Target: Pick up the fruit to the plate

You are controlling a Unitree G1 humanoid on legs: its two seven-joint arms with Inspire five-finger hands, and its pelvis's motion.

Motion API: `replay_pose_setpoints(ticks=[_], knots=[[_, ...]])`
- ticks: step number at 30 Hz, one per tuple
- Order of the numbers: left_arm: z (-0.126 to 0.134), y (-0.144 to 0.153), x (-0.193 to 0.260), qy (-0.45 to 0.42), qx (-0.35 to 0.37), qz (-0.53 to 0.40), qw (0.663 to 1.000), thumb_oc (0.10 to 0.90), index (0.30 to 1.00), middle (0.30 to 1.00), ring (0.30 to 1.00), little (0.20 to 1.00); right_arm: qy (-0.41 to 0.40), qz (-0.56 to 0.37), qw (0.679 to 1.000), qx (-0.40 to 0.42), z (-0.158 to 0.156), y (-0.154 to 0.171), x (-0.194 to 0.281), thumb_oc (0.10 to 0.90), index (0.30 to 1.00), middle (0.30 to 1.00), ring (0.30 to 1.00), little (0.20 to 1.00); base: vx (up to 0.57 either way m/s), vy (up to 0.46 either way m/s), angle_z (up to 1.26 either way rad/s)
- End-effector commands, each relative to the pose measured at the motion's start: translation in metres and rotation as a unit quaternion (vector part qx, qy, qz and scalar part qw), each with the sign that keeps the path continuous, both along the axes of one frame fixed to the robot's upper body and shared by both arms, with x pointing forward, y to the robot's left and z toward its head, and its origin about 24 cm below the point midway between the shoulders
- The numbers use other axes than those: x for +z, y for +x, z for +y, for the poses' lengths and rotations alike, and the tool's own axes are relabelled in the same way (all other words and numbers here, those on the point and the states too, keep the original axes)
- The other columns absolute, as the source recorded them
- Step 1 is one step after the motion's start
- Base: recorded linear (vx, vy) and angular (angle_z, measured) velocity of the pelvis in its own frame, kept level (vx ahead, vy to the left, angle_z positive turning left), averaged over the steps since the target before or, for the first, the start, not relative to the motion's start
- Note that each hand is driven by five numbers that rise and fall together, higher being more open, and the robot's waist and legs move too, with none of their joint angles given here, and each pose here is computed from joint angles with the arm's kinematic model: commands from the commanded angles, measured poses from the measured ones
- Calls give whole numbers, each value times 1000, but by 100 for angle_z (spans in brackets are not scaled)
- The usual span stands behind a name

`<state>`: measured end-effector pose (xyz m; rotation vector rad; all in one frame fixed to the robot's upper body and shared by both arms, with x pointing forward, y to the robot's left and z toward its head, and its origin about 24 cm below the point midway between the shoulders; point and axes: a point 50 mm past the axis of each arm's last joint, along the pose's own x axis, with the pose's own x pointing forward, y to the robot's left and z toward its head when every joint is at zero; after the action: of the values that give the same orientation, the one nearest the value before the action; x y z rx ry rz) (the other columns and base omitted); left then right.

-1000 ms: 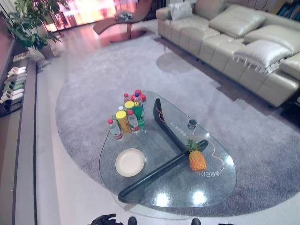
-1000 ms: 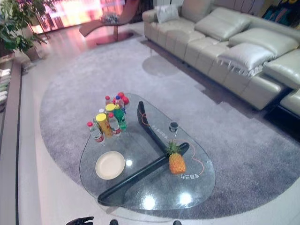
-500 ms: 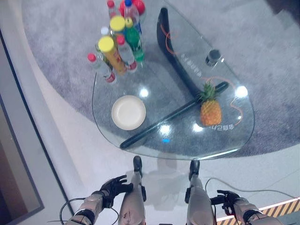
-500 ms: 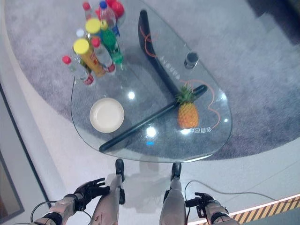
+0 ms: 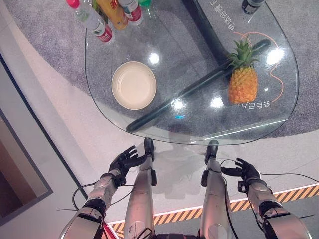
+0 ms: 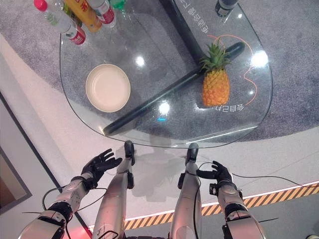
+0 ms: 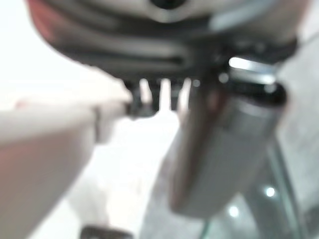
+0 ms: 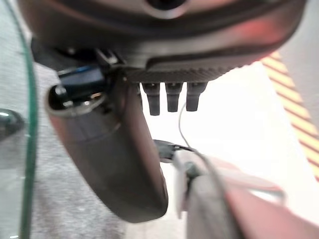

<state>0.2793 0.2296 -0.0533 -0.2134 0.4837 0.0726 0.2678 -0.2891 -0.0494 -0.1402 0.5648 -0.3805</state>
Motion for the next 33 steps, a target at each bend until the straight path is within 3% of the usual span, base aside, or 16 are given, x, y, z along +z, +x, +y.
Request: replay_pose_setpoints(ticks=[1, 7, 20, 28, 33], knots=[[40, -18, -1, 26, 108, -7, 994, 800, 900, 900, 900, 900, -23, -20, 998, -63, -18, -17, -1, 800, 900, 900, 900, 900, -20, -16, -4], [48, -8, 14, 48, 153, -42, 986, 800, 900, 900, 900, 900, -33, -63, 994, -78, -16, -4, 13, 800, 900, 900, 900, 900, -22, -35, -2], [48, 4, 25, 71, 158, -53, 983, 800, 900, 900, 900, 900, -37, -136, 983, -113, -26, 21, 46, 800, 900, 900, 900, 900, -1, -5, 0], [55, 1, 23, 81, 156, -46, 983, 800, 900, 900, 900, 900, -25, -158, 942, -295, -74, 1, 62, 800, 900, 900, 900, 900, 2, -17, 1], [59, 1, 25, 87, 158, -43, 983, 800, 900, 900, 900, 900, -24, -209, 878, -430, -108, -16, 85, 800, 900, 900, 900, 900, 11, -24, 5]])
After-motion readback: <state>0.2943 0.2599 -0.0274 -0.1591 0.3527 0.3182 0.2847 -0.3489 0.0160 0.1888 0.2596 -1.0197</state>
